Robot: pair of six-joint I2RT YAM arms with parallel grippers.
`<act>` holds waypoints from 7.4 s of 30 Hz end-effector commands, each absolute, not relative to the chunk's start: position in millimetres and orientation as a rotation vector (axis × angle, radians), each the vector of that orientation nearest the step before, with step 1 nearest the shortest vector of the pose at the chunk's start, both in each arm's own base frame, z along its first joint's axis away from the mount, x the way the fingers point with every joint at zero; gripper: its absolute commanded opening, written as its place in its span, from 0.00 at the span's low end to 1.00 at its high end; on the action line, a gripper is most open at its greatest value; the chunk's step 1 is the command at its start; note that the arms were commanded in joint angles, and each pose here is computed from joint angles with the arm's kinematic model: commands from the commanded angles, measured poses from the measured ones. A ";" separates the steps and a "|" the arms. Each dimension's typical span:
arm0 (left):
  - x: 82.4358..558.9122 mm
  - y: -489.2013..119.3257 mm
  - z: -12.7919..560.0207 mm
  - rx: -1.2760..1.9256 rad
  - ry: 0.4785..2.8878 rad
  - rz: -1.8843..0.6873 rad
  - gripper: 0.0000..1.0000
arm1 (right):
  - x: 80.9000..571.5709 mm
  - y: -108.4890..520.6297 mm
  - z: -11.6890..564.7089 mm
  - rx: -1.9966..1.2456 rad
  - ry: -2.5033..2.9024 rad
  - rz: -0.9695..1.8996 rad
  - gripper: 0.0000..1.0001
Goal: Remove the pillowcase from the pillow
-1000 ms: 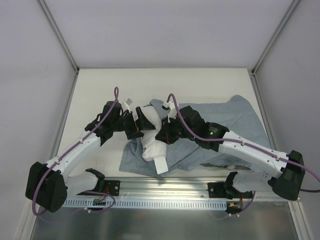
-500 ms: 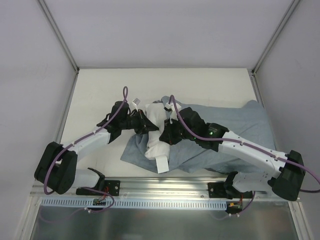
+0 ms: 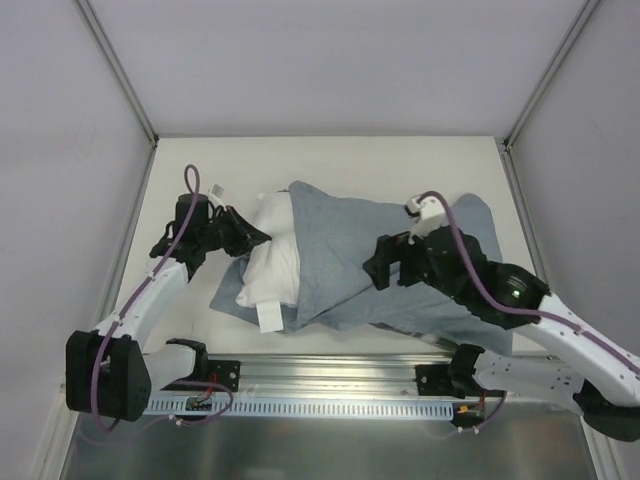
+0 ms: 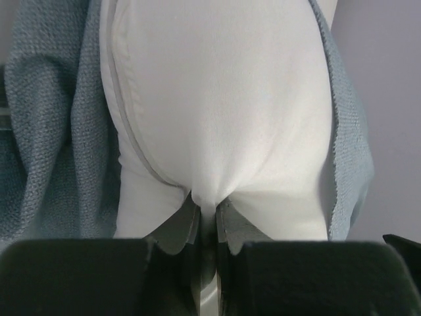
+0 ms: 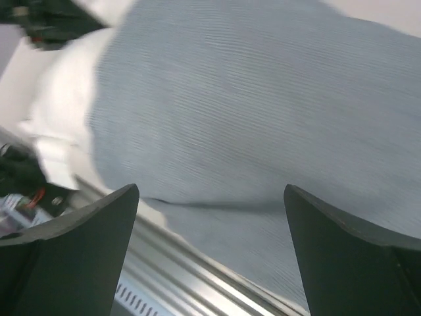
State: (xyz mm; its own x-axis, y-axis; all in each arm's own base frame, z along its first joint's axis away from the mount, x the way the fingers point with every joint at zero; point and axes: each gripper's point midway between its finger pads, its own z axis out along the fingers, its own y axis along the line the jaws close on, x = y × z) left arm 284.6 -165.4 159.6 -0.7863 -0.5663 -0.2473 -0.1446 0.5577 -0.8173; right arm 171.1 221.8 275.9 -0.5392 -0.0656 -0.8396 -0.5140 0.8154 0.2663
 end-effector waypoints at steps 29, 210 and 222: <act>310.7 -24.2 260.9 -0.692 2.039 -0.793 0.00 | 193.5 74.3 106.7 0.519 2.408 0.420 0.01; 291.1 47.4 355.8 -0.901 1.744 -0.759 0.00 | 299.4 -105.3 363.5 1.006 1.747 0.317 0.01; 296.4 23.8 322.8 -0.825 1.857 -0.675 0.00 | 275.6 28.2 281.8 0.380 2.238 0.259 0.95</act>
